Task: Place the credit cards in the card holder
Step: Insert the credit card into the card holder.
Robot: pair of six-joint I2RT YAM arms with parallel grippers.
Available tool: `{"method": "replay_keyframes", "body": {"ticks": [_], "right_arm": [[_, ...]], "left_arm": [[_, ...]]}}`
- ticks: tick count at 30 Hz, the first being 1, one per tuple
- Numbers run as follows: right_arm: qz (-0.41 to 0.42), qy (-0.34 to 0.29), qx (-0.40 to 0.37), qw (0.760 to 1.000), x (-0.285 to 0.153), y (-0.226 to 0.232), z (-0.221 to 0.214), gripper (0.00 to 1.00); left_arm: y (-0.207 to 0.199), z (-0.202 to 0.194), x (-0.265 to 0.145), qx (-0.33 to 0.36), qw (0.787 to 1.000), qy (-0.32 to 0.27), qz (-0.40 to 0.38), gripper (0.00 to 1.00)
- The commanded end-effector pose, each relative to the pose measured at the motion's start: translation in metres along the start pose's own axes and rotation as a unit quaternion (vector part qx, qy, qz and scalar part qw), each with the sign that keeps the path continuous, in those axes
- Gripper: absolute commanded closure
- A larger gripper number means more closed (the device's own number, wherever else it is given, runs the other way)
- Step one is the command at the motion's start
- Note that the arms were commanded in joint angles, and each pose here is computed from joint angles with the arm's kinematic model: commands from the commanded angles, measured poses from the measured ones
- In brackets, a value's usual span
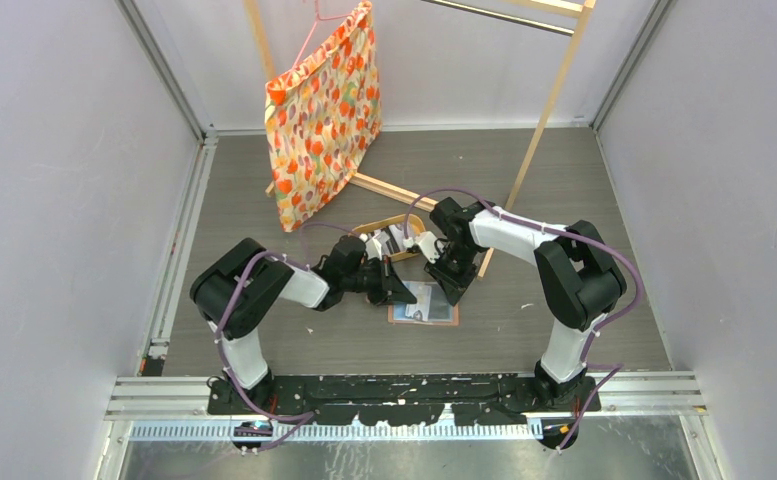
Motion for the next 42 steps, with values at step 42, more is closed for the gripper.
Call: {"method": "replay_keyframes", "body": {"ticks": [42], "right_arm": [[-0.007,-0.012,-0.019,1.0,0.003,-0.003,0.013,0.81]], "left_arm": [[0.003,-0.015,0.016,0.013,0.996,-0.076,-0.043,1.0]]}}
Point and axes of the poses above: each gripper's point midway between its finger pads, its own x axis out along the fingers, its own y axis along the line the jaws close on, z = x × y, the point moved 5 cm from there along -x, back along the fingers, and after that the axes turned 12 degrees about -x, right-handed, at the moved point
